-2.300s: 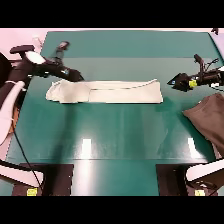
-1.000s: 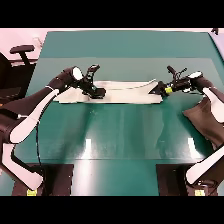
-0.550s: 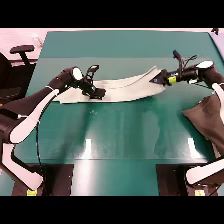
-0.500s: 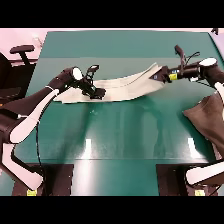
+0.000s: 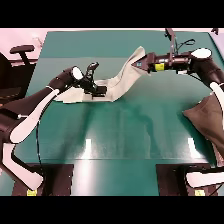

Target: Fold the shirts.

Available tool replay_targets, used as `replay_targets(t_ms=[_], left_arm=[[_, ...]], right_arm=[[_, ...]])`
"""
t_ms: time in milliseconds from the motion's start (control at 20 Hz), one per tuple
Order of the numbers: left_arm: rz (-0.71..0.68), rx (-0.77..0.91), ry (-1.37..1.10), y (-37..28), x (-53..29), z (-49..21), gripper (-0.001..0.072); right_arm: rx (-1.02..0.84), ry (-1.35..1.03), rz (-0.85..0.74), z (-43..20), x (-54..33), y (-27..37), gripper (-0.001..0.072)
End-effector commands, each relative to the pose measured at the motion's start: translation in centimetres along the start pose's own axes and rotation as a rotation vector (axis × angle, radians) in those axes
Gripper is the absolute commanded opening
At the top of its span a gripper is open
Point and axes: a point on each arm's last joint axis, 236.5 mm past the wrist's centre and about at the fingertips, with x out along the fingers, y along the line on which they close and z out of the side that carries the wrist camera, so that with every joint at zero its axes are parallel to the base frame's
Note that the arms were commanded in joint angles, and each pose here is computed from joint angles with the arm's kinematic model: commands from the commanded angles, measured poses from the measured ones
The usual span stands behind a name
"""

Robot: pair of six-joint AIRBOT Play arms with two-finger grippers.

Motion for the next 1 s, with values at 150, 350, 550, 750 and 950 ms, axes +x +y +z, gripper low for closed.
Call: replay_targets(t_ms=[150, 350, 550, 750, 950], left_arm=[[-0.048, -0.004, 0.037, -2.5, 2.7, -1.6, 0.0019], [-0.045, 0.004, 0.053, -2.7, 3.5, -2.2, 0.0019], [-0.045, -0.013, 0.057, -2.3, 4.2, -2.3, 0.0019], [-0.054, -0.021, 0.052, -2.6, 4.2, -2.2, 0.002], [-0.039, 0.045, 0.129, -1.8, 3.5, -3.7, 0.0019]], right_arm=[[-0.011, -0.01, 0.033, -0.4, 2.2, 2.7, 0.0013], [-0.035, -0.049, 0.11, 1.6, 1.6, 6.2, 0.0013], [-0.072, -0.115, 0.173, 4.3, 1.3, 11.5, 0.0013], [-0.095, -0.08, 0.21, 3.3, 3.6, 13.5, 0.0012], [-0.101, -0.039, 0.135, 1.9, 6.6, 10.9, 0.0012]])
